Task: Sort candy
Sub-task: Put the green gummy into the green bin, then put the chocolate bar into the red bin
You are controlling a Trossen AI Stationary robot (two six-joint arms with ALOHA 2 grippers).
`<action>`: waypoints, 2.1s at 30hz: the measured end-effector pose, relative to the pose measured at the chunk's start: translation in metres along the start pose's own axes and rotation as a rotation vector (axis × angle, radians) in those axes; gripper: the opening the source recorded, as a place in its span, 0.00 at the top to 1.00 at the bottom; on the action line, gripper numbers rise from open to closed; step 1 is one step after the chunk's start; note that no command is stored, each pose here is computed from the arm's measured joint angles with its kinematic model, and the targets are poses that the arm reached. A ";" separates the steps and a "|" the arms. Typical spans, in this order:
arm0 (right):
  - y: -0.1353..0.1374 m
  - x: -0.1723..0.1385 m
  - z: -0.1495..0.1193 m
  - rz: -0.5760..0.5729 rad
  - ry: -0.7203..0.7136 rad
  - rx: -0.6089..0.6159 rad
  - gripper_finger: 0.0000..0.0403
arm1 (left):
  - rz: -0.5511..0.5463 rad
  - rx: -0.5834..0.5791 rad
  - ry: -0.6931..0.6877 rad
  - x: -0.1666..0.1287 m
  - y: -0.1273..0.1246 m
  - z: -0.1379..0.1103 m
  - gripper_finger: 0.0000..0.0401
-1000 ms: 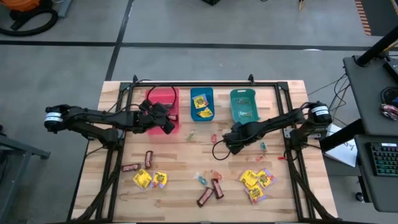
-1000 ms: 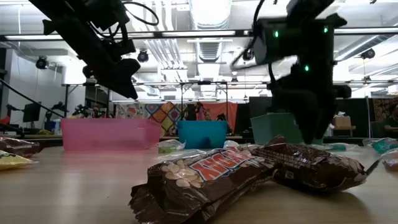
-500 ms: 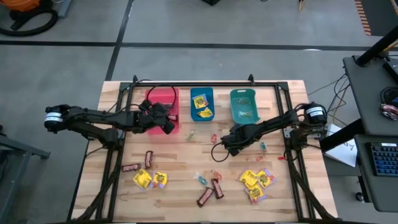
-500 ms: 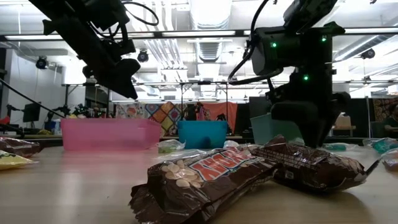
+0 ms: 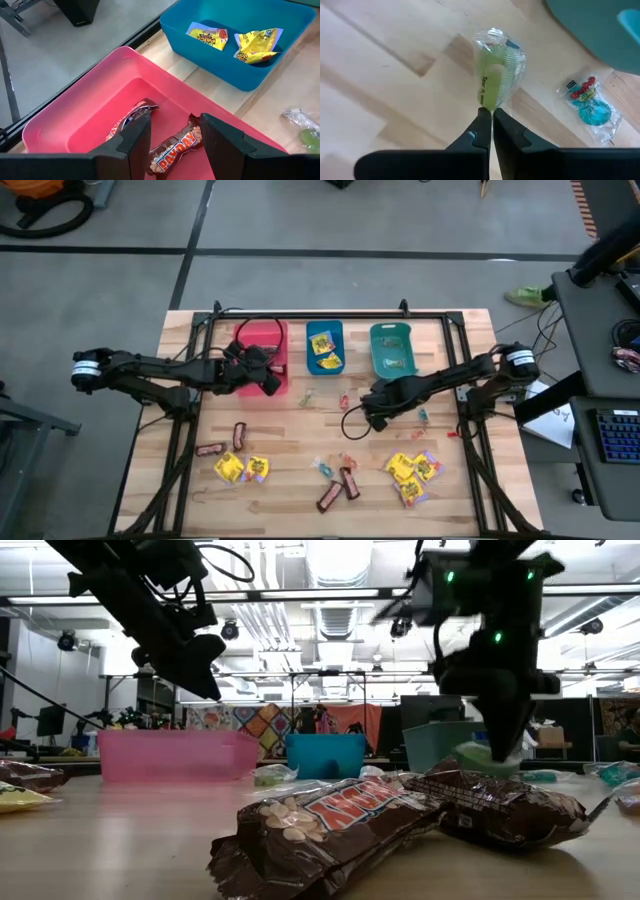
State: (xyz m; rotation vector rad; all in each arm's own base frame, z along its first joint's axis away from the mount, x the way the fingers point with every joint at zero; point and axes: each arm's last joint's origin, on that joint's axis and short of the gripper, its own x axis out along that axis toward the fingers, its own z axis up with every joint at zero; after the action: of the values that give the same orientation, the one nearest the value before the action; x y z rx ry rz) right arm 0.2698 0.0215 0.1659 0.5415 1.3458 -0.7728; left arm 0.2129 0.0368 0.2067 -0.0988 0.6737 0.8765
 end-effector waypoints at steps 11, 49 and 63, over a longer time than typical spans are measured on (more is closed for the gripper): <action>-0.002 -0.056 0.000 0.264 -0.266 -0.070 0.98 | -0.099 -0.028 0.036 0.000 -0.004 -0.002 0.61; -0.131 -0.026 0.087 -0.242 -0.301 0.192 0.78 | -0.616 0.010 0.057 -0.031 -0.044 -0.003 0.61; -0.127 -0.053 0.075 -0.051 -0.350 0.180 0.67 | -0.687 0.006 0.115 -0.037 -0.049 -0.008 0.61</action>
State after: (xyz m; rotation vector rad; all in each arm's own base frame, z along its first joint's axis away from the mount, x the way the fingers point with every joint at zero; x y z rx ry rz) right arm 0.2201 -0.1062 0.2406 0.4869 0.9754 -0.9875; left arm 0.2282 -0.0227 0.2134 -0.3547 0.6863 0.2080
